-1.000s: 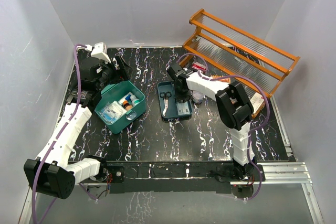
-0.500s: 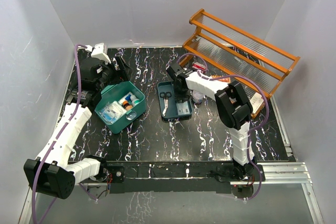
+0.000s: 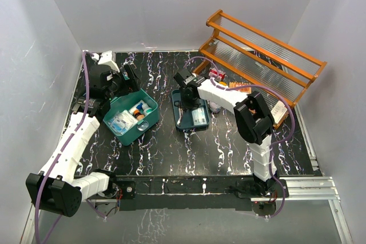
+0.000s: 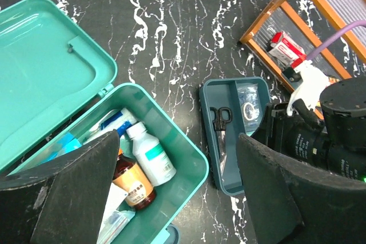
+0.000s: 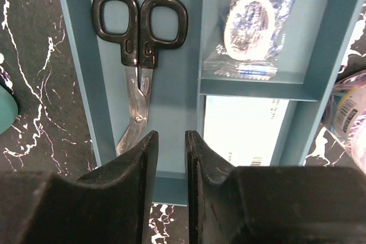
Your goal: Organize the medicine kit
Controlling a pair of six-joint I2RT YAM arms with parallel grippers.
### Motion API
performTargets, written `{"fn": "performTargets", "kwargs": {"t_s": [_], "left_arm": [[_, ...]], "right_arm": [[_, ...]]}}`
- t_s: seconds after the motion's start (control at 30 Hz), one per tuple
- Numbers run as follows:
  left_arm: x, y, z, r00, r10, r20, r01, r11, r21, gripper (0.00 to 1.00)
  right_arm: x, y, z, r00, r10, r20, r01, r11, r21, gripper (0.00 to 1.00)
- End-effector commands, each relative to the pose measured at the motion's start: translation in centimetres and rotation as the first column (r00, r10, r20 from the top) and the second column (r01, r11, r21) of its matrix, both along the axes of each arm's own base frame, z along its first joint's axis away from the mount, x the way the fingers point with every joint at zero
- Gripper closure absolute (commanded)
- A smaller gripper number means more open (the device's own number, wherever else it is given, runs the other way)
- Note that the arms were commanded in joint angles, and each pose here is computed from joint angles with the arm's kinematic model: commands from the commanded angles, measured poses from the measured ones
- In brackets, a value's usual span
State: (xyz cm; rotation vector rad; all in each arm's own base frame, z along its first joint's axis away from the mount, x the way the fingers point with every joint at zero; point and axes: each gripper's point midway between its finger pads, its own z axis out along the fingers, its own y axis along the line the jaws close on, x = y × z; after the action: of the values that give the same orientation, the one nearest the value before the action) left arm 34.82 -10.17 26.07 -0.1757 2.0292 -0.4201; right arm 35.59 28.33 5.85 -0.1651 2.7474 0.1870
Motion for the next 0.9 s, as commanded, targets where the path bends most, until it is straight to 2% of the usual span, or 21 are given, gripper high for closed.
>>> {"fn": "performTargets", "kwargs": {"t_s": [0.0, 0.13, 0.27, 0.57, 0.87], "left_arm": [[-0.6, 1.2, 1.2, 0.998, 0.056, -0.001, -0.056, 0.998, 0.026, 0.18], [-0.7, 1.3, 0.5, 0.998, 0.061, -0.034, -0.060, 0.997, 0.039, 0.18], [-0.6, 1.2, 0.3, 0.997, 0.053, -0.049, -0.051, 0.998, 0.037, 0.18], [-0.3, 0.9, 0.2, 0.998, 0.044, -0.051, -0.042, 0.999, 0.033, 0.18], [-0.5, 0.7, -0.3, 0.997, 0.030, -0.070, -0.028, 0.999, 0.030, 0.17]], "right_arm": [[0.9, 0.8, 1.0, 0.999, -0.013, 0.034, 0.013, 1.000, 0.014, 0.78], [1.1, 0.4, 0.0, 0.999, -0.021, 0.033, 0.021, 1.000, -0.023, 0.83], [1.4, 0.0, 0.1, 0.999, -0.029, 0.046, 0.031, 0.999, -0.042, 0.83], [2.2, 0.2, 3.8, 0.988, -0.044, 0.147, 0.041, 0.999, 0.022, 0.74], [2.2, -1.2, 2.5, 0.983, -0.092, 0.158, 0.099, 0.995, -0.033, 0.72]]}}
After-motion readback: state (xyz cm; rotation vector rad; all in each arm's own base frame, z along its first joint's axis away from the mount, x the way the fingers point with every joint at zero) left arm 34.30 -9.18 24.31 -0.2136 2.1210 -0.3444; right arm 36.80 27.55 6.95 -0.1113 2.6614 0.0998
